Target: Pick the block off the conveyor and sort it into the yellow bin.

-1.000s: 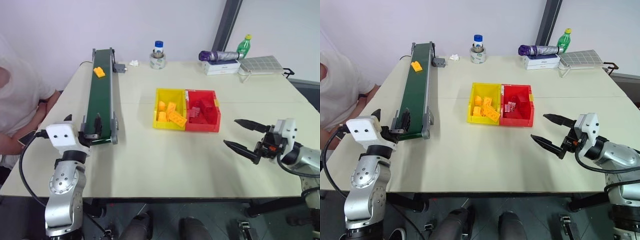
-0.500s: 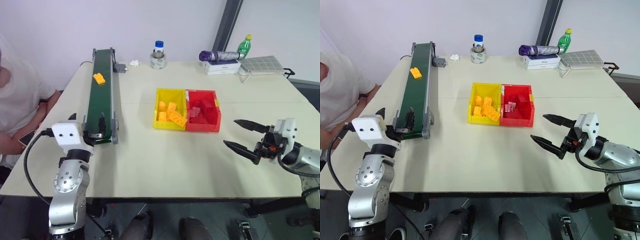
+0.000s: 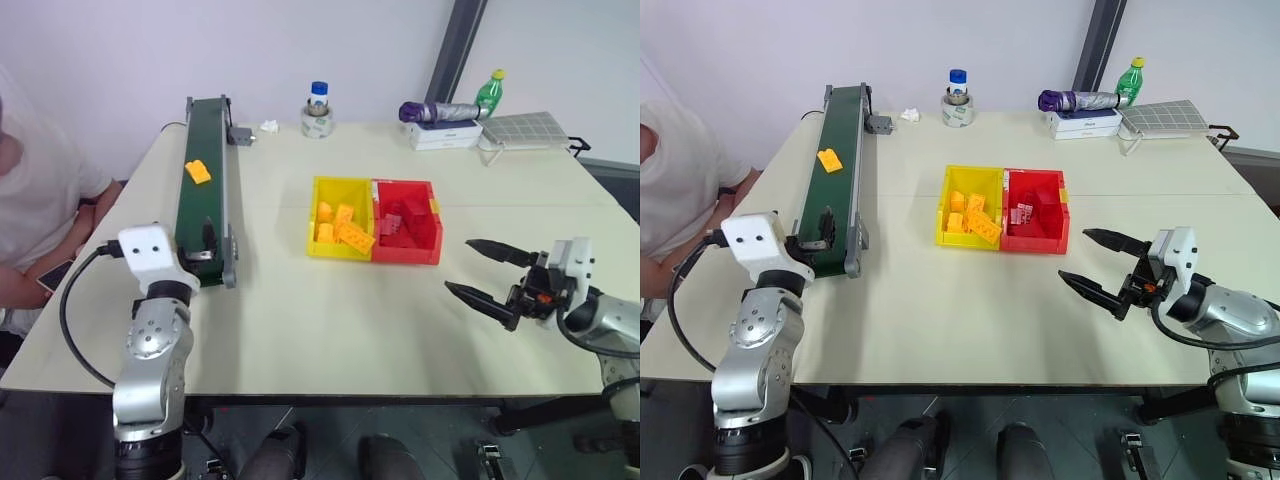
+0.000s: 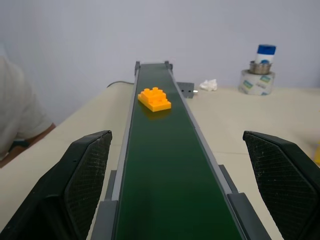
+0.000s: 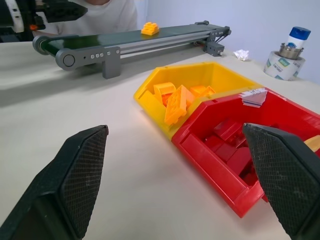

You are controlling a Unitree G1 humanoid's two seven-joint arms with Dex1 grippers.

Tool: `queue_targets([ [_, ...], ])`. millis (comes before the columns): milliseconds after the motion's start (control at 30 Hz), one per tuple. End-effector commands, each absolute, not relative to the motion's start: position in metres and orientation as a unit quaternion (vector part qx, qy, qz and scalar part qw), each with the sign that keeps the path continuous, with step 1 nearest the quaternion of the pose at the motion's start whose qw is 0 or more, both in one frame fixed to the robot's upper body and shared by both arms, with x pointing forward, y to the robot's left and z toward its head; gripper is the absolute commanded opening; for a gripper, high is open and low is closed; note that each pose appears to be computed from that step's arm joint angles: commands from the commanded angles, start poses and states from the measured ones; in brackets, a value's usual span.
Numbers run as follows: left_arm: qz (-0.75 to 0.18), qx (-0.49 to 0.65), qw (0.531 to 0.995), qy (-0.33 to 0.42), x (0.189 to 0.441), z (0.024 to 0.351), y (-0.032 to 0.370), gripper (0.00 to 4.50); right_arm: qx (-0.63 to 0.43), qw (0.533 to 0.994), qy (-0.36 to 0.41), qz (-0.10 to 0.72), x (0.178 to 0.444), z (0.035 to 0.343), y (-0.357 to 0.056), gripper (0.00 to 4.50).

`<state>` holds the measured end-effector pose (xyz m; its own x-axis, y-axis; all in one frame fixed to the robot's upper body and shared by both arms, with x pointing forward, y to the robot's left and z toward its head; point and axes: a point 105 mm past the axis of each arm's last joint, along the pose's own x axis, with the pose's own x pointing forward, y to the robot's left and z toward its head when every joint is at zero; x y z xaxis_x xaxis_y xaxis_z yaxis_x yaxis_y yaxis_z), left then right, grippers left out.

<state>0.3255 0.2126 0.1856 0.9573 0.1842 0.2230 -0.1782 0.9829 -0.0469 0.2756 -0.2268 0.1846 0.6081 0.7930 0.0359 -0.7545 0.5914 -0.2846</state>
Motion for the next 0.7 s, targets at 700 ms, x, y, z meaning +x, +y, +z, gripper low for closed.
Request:
queue_targets([
  [700,0.153,-0.024,0.987,-0.033,0.406,0.213,0.224,4.43,-0.128,0.884,-0.104,0.437,0.272,0.192,-0.218,4.5],
])
